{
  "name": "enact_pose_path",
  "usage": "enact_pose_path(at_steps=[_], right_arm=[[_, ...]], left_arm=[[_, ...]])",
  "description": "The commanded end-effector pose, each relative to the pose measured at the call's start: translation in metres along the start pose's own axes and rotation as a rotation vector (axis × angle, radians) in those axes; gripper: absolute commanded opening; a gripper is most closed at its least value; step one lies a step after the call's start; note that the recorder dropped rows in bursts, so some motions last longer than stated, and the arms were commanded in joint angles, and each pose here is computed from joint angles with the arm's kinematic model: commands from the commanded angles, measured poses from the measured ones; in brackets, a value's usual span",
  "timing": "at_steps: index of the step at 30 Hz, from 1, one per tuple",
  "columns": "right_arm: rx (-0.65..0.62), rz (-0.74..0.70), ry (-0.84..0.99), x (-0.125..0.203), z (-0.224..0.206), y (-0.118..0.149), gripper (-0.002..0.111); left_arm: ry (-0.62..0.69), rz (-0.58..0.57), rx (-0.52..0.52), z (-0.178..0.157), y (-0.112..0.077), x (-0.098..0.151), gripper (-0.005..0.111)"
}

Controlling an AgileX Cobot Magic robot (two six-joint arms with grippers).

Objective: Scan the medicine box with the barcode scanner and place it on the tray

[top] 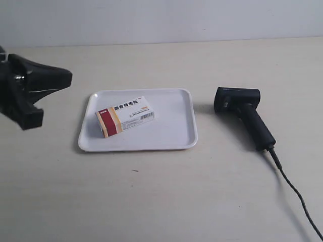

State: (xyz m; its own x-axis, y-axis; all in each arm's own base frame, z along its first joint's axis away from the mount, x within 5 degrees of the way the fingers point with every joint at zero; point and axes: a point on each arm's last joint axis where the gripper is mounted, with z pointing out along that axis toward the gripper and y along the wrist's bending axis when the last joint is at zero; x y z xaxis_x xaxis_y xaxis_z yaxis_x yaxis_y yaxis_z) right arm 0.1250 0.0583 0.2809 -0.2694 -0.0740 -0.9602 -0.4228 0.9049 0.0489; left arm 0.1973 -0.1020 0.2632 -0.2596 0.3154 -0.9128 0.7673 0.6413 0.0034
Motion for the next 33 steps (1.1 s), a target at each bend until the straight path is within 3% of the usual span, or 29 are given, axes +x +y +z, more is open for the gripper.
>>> enact_pose_path(at_steps=[1, 4, 8, 11, 14, 17, 25, 33], right_arm=[[-0.016, 0.014, -0.032, 0.031, -0.028, 0.001, 0.001], [-0.050, 0.006, -0.032, 0.036, -0.043, 0.005, 0.001], [-0.058, 0.002, -0.073, 0.035, -0.052, 0.006, 0.001], [-0.058, 0.001, -0.077, 0.035, -0.053, 0.006, 0.001], [-0.058, 0.001, -0.077, 0.035, -0.053, 0.006, 0.001], [-0.059, 0.004, -0.076, 0.035, -0.053, 0.006, 0.001], [-0.059, 0.004, -0.076, 0.035, -0.053, 0.006, 0.001], [-0.059, 0.004, -0.076, 0.035, -0.053, 0.006, 0.001]], left_arm=[[-0.151, 0.016, -0.003, -0.035, -0.032, 0.022, 0.002], [-0.217, 0.100, 0.051, -0.054, -0.052, 0.026, 0.002], [-0.238, 0.164, 0.036, -0.063, -0.057, 0.025, 0.002], [-0.267, 0.220, -0.070, -0.076, -0.058, 0.032, 0.002], [-0.359, 0.159, -0.301, -0.100, -0.058, 0.051, 0.002], [-0.395, 0.119, -0.440, -0.110, -0.058, 0.067, 0.002], [-0.425, 0.113, -0.575, -0.117, -0.059, 0.088, 0.002], [-0.356, -0.142, -0.780, -0.126, -0.048, 0.120, 0.002]])
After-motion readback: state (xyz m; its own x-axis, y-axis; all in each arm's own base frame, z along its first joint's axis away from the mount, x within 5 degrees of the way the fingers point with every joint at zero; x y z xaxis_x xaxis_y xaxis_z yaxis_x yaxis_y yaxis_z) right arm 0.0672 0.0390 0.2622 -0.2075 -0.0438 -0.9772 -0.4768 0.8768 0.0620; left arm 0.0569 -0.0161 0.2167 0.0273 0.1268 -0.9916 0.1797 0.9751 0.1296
